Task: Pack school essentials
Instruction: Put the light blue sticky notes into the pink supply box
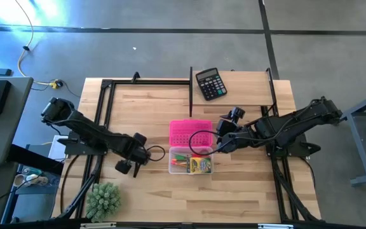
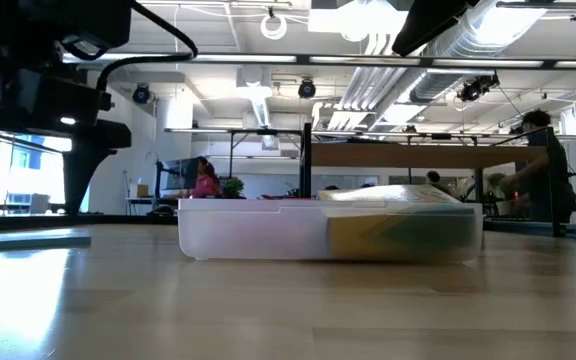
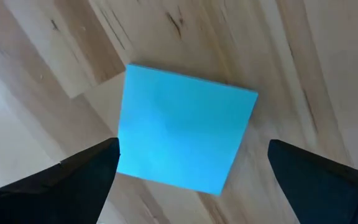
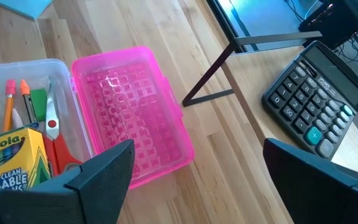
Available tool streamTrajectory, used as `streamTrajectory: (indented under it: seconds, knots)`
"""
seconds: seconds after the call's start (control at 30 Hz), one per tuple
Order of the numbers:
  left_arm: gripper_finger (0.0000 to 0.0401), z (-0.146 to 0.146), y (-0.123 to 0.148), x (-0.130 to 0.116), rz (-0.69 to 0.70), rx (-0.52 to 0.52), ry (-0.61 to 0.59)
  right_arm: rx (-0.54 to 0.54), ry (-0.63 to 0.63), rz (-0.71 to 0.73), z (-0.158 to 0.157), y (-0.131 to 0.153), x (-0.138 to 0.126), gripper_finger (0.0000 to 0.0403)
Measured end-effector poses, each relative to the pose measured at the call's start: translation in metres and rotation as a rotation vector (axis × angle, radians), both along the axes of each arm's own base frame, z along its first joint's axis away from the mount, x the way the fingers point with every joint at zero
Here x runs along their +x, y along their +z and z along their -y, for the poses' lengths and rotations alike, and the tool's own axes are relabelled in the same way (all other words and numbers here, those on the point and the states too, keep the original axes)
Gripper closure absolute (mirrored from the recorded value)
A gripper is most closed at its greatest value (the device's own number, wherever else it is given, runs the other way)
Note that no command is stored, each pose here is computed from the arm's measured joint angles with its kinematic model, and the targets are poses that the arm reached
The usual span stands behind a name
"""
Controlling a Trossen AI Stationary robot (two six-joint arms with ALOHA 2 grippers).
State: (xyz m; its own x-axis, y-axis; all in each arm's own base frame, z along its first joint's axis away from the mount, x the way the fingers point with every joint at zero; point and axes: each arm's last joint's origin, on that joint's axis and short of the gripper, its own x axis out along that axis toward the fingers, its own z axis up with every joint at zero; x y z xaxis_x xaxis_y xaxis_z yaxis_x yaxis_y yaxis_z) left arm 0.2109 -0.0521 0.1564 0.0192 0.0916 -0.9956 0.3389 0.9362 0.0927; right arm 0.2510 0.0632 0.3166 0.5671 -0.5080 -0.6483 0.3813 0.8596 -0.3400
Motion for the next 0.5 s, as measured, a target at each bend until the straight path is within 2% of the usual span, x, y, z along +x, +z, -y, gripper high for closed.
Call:
streamTrajectory:
  seconds: [0.5]
  knots:
    - [0.0001,-0.004,-0.013,0.008,-0.023,0.028,-0.026,0.002,0.000,0.005,0.000,0.000,0.000,0.0057]
